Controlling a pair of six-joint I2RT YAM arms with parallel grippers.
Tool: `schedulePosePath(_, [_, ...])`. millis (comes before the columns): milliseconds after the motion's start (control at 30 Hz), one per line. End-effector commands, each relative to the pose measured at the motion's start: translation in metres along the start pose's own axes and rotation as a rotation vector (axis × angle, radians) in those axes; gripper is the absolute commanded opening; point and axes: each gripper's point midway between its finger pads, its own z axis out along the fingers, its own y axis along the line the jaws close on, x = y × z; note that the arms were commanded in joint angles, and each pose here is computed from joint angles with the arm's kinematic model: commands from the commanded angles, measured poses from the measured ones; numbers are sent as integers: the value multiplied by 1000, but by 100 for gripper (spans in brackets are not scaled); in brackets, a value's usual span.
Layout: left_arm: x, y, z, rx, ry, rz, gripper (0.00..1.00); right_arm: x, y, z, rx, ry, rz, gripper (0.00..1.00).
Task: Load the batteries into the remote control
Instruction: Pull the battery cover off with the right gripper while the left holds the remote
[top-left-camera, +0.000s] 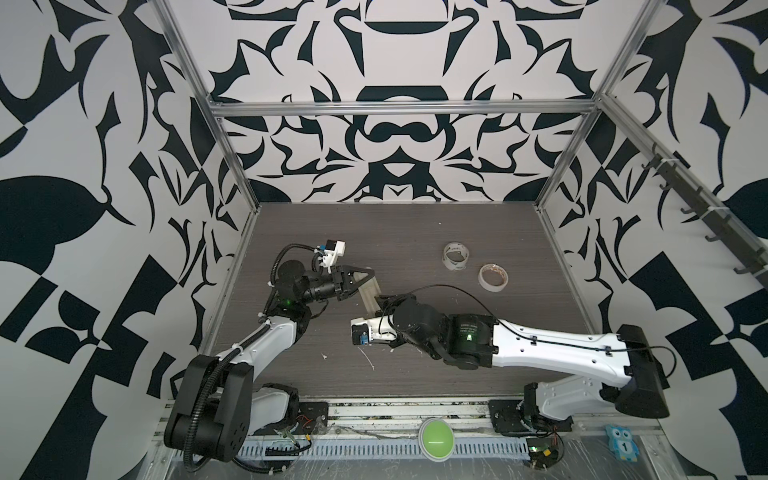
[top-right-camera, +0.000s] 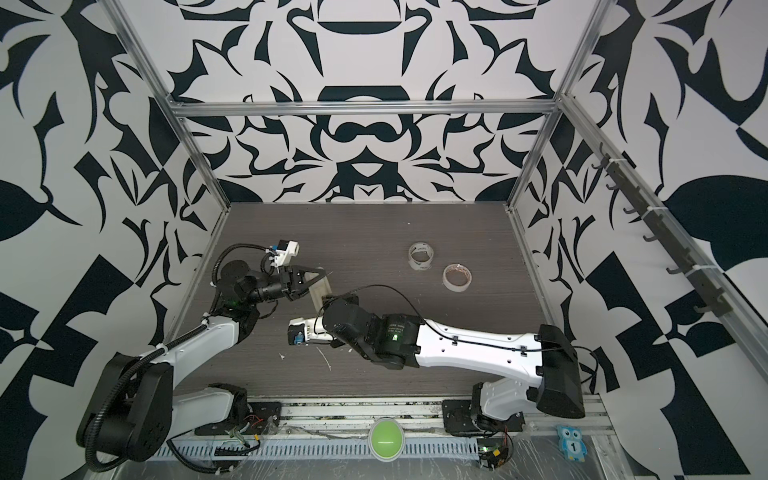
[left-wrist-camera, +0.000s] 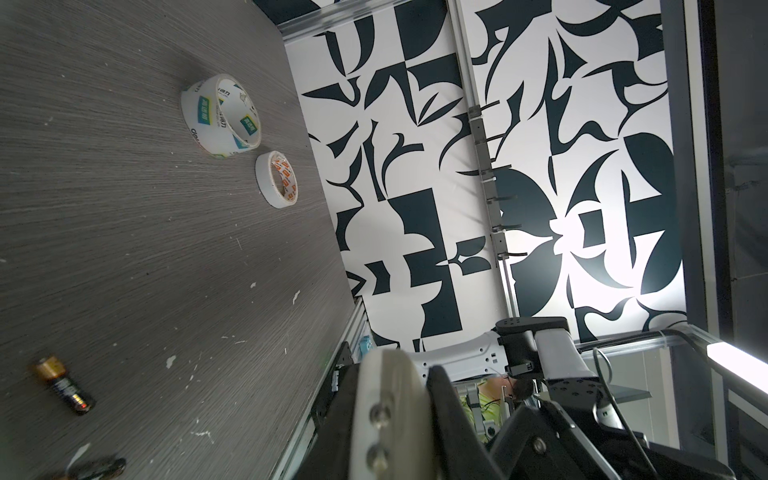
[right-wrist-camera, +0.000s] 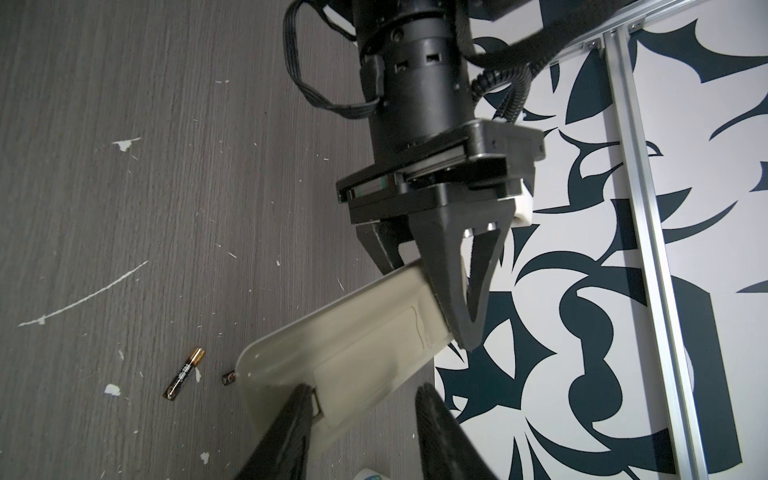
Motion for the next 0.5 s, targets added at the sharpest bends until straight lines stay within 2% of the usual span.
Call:
schedulePosePath(0, [26, -19, 3, 63, 138, 16, 0, -3, -42, -5, 167, -16, 75, 44])
schedulePosePath(467, [25, -16, 3, 55, 136, 9, 0, -10, -48, -15, 195, -62, 95, 43])
